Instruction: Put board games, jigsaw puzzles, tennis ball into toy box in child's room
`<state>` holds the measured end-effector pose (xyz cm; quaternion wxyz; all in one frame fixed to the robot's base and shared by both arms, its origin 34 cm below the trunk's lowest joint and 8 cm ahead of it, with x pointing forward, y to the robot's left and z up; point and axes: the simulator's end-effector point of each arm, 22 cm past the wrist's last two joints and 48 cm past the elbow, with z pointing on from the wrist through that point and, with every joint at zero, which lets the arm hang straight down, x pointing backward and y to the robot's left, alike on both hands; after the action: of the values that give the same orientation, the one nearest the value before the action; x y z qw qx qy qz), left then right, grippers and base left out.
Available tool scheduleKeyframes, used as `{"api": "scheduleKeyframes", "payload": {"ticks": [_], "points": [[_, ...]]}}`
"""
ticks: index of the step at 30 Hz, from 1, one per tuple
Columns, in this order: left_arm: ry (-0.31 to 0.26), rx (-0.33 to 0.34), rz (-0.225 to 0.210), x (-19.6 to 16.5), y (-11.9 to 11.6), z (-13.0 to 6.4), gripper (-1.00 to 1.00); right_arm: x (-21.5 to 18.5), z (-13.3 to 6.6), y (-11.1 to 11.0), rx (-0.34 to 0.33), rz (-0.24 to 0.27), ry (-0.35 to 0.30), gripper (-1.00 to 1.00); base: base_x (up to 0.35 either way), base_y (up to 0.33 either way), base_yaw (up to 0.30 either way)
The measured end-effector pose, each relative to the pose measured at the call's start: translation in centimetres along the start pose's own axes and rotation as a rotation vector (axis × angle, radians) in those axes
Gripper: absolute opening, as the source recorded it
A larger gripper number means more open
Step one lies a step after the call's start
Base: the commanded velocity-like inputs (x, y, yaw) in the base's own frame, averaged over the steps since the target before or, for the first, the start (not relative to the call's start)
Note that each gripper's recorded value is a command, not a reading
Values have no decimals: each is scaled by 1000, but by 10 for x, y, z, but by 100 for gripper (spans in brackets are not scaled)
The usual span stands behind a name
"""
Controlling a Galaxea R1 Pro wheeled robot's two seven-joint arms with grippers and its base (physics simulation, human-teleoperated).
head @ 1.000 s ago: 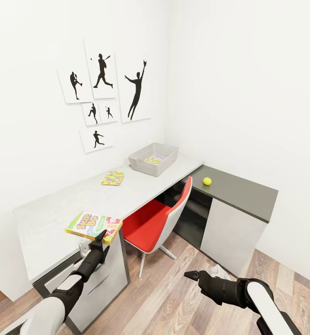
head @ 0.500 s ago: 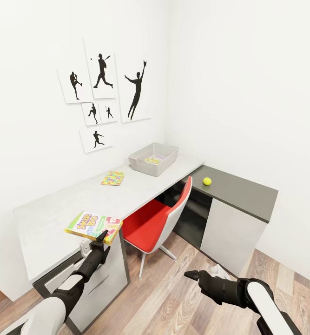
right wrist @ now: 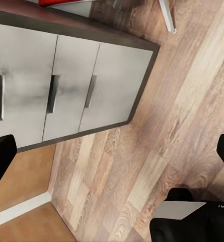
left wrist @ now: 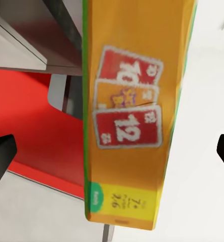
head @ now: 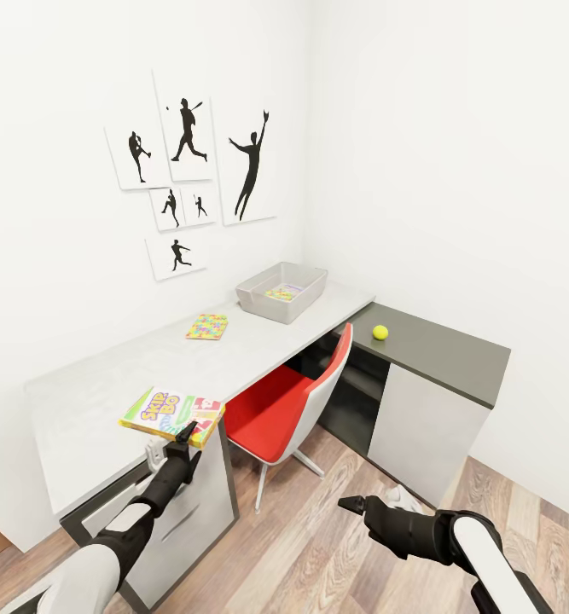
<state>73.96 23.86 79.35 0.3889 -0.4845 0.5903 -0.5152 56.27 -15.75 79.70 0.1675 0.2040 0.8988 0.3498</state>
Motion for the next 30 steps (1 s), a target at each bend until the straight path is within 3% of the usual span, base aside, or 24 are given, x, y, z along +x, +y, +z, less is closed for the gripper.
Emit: {"api": "scheduleKeyframes", "payload": {"ticks": [30], "points": [[3,-29,17,-2,3,2,100,-1,-1,-1,3,-1,0,100,0,0,0]]}}
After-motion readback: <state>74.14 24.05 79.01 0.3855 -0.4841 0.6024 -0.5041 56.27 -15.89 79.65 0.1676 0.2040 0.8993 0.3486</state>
